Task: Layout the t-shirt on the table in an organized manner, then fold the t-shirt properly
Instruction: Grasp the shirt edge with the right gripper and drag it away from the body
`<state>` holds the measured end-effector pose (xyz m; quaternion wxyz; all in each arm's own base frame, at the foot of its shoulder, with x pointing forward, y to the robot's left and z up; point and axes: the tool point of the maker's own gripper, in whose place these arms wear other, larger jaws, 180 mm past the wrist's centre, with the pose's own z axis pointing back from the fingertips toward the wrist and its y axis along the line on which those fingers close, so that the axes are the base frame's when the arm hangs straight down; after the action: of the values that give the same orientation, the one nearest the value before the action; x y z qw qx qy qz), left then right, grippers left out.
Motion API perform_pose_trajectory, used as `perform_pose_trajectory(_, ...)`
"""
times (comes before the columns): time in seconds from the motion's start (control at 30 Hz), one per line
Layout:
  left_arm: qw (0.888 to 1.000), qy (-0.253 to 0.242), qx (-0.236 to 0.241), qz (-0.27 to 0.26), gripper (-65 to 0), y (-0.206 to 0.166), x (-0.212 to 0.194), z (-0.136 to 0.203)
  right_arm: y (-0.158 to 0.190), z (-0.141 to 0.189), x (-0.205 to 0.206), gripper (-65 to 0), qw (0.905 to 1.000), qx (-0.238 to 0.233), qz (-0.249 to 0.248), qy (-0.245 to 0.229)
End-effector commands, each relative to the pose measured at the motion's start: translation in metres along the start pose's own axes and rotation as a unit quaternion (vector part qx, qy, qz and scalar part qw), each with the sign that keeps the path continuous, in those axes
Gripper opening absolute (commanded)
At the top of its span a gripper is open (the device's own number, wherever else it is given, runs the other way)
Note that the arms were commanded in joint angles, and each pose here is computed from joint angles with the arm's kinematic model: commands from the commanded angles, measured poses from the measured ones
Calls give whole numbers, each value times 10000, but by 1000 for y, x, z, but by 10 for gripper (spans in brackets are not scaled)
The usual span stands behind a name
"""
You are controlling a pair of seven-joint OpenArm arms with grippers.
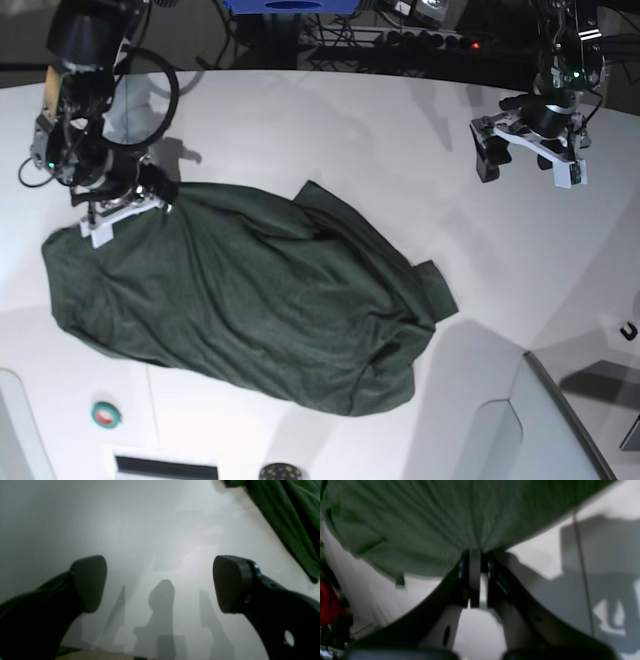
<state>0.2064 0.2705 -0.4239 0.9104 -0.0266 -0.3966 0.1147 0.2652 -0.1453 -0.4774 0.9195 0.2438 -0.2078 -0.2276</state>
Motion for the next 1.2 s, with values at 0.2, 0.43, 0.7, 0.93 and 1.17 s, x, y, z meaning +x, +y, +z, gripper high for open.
perform_pose_trajectory(0.2, 9998, -203, -6, -74, 0, 2, 14, 2, 43, 60, 38, -647, 9941, 174, 923, -536)
perform_pose_trajectory(0.43, 9998, -207, -14, -76, 0, 1, 14, 2, 102, 47, 106, -647, 9942, 630, 546, -678)
perform_pose_trajectory(0.7, 9999, -114, 1, -99, 0, 3, 6, 6, 117, -22, 166, -407, 9971, 713, -139, -242)
perform_pose_trajectory(0.93, 9997, -27, 48, -226, 0, 10, 3, 10, 100, 12, 110, -378, 9875, 209, 1536, -301)
perform_pose_trajectory(1.17, 9996, -103, 21, -260, 0, 8, 10, 10, 112, 4, 19, -314, 9843, 531, 1681, -10)
